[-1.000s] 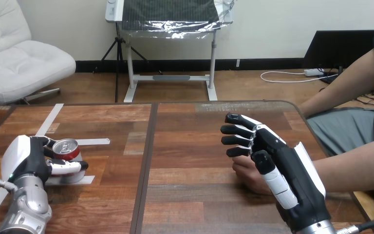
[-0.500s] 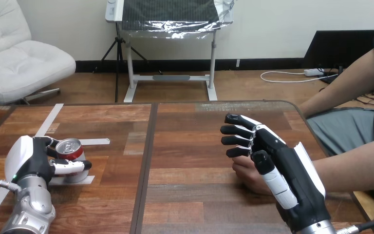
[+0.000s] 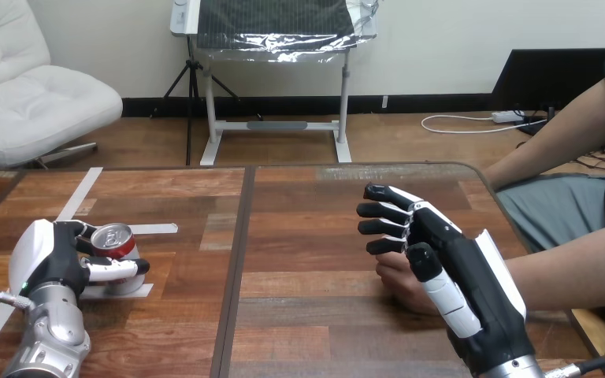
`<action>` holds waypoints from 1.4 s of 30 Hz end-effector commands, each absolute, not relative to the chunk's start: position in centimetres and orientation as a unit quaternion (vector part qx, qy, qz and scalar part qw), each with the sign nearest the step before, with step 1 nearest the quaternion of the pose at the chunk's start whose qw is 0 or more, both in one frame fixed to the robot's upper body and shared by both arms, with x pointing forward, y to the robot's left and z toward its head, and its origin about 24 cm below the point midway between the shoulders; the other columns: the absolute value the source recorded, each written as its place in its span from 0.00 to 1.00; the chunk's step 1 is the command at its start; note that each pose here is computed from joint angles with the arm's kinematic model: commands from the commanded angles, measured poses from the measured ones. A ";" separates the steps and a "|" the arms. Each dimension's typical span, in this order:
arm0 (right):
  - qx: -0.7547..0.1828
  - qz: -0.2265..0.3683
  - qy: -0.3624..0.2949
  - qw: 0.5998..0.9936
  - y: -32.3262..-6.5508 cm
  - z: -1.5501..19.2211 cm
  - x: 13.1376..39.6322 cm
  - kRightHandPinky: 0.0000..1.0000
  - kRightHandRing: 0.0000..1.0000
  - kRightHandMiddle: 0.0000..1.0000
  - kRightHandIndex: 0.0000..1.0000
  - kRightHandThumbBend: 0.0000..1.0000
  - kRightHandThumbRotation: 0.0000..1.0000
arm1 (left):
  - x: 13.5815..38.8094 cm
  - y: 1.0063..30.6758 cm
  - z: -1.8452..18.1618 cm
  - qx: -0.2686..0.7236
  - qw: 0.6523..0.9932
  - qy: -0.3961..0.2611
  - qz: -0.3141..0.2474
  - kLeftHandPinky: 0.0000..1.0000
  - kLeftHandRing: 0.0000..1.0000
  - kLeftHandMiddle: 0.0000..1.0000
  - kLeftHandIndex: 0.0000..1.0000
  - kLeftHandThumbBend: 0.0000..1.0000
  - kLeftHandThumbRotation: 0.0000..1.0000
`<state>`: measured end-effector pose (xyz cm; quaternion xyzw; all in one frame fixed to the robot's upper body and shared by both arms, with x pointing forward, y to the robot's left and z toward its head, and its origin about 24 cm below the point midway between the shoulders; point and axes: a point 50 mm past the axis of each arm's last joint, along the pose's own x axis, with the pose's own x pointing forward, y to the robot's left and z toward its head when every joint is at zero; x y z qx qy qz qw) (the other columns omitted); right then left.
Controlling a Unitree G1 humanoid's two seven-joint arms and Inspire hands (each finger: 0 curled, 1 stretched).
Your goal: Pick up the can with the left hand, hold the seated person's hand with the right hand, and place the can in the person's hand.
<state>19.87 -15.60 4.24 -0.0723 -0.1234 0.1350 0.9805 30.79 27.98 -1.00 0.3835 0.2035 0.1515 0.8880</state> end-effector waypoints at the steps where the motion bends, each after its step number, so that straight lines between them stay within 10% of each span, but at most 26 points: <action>1: -0.087 0.132 -0.179 0.971 -15.8 6.4 20.8 0.69 0.78 0.81 0.83 0.93 0.92 | 32.6 27.2 1.4 0.372 0.903 0.147 0.154 0.27 0.35 0.43 0.49 0.66 0.00; 42: -0.236 0.101 -0.214 0.942 -20.0 8.8 23.9 0.73 0.83 0.86 0.86 0.89 0.86 | 32.9 24.1 6.5 0.329 0.939 0.026 0.100 0.28 0.34 0.40 0.46 0.68 0.00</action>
